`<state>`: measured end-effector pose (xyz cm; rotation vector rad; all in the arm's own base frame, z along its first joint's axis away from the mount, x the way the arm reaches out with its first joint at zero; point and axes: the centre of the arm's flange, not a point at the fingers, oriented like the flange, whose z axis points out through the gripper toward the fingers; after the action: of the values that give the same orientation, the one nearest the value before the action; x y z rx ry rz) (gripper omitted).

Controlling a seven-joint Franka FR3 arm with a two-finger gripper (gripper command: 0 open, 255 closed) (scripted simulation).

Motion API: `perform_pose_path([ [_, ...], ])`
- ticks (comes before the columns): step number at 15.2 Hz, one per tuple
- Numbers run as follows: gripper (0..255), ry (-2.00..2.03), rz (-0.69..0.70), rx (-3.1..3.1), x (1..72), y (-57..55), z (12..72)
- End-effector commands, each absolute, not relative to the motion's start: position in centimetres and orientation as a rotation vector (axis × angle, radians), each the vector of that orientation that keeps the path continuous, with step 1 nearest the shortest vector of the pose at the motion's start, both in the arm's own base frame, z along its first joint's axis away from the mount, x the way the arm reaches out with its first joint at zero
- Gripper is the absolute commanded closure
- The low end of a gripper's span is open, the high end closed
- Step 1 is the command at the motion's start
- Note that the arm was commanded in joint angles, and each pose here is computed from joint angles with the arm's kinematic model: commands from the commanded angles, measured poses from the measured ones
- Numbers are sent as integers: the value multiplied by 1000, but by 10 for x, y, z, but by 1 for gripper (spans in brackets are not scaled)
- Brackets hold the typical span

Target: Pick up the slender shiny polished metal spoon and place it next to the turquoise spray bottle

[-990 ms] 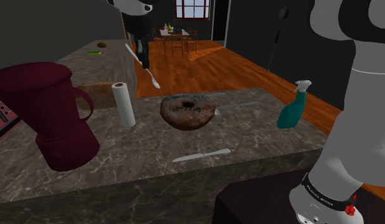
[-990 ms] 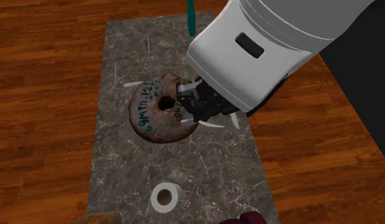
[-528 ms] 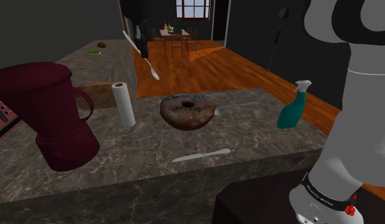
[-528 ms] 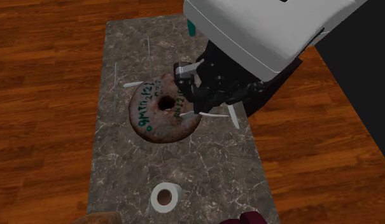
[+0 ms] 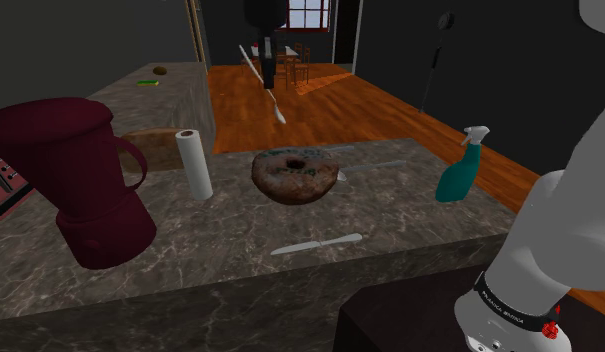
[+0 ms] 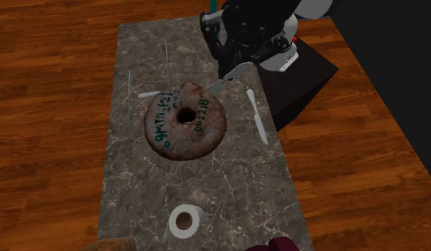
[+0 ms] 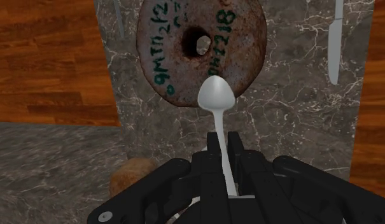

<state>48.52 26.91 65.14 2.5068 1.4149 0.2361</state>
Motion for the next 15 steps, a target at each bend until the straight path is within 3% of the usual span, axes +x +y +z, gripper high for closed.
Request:
perform_pose_path([
  [1,255,1415,236,2508,470,245,650],
  [15,255,1415,236,2508,359,97,651],
])
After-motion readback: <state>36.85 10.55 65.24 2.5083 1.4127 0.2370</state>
